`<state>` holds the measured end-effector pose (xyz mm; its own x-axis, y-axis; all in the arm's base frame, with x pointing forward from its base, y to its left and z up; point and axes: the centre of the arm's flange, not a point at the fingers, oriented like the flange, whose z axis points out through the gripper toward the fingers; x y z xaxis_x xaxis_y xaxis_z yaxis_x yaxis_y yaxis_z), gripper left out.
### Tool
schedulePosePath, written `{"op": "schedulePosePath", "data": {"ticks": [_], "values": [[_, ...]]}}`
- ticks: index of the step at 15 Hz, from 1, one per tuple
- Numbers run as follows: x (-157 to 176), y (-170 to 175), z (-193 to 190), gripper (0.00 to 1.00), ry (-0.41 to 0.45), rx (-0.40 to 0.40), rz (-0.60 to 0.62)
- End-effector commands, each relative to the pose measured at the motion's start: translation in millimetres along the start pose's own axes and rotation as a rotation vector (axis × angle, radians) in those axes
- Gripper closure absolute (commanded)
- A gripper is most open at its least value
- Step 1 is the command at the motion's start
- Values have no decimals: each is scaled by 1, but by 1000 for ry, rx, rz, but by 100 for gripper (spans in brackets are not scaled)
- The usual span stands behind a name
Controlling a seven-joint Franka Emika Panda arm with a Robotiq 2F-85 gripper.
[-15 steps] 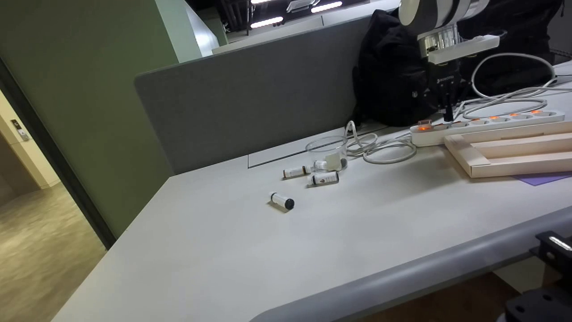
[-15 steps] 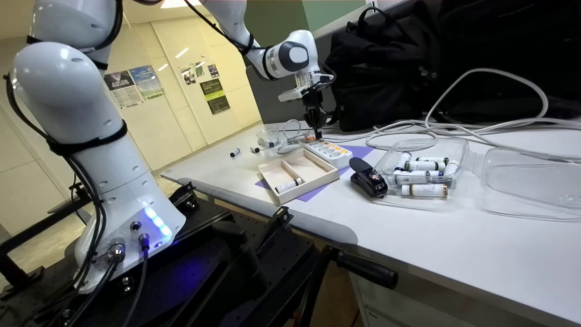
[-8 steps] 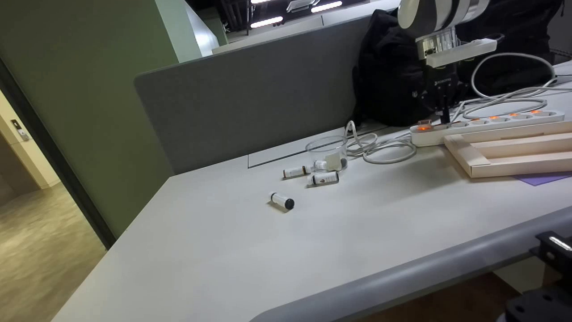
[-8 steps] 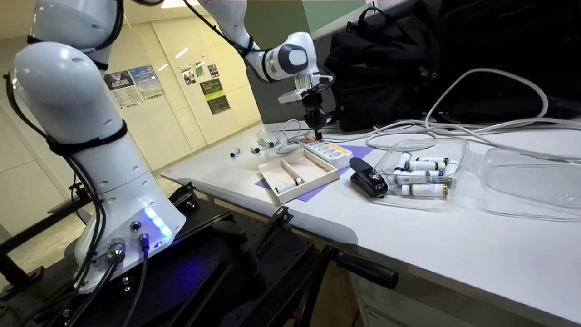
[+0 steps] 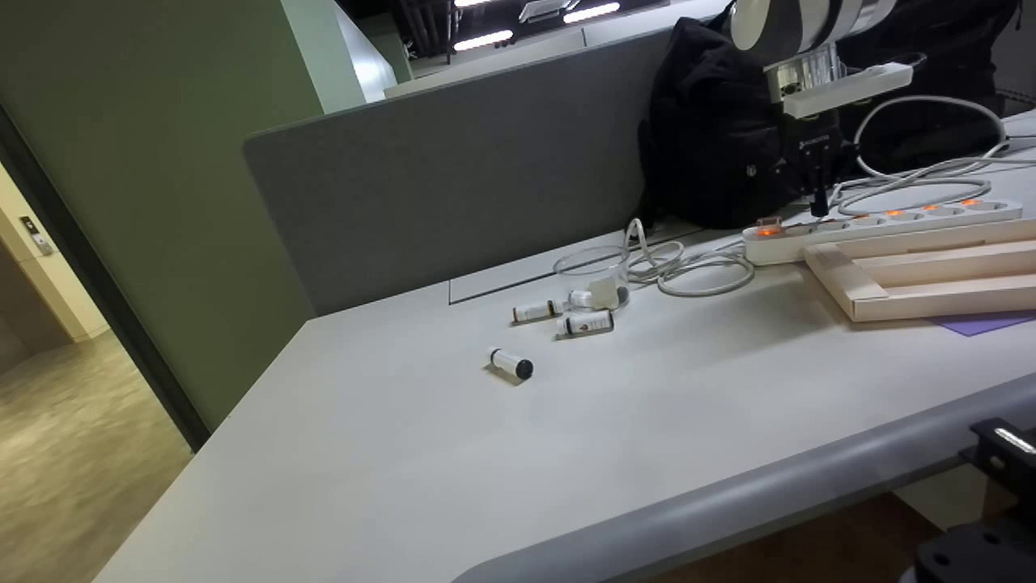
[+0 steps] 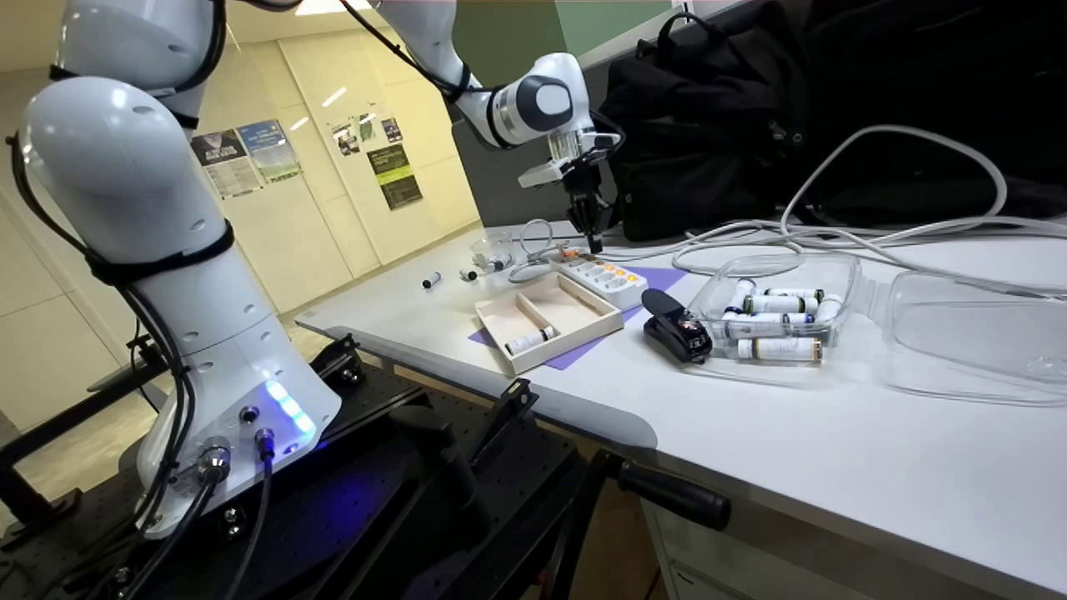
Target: Turn on the second switch from the main switch on the adapter
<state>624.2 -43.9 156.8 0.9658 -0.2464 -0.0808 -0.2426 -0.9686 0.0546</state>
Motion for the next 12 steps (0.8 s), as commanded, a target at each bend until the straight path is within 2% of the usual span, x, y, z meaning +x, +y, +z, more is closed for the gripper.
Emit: {"op": "schedulePosePath", "data": {"ticks": [1, 7, 12], "values": [[3, 2, -6, 100, -21, -53, 30], [-2, 2, -4, 100, -52, -80, 14], [-3, -4, 2, 100, -44, -87, 8]]}}
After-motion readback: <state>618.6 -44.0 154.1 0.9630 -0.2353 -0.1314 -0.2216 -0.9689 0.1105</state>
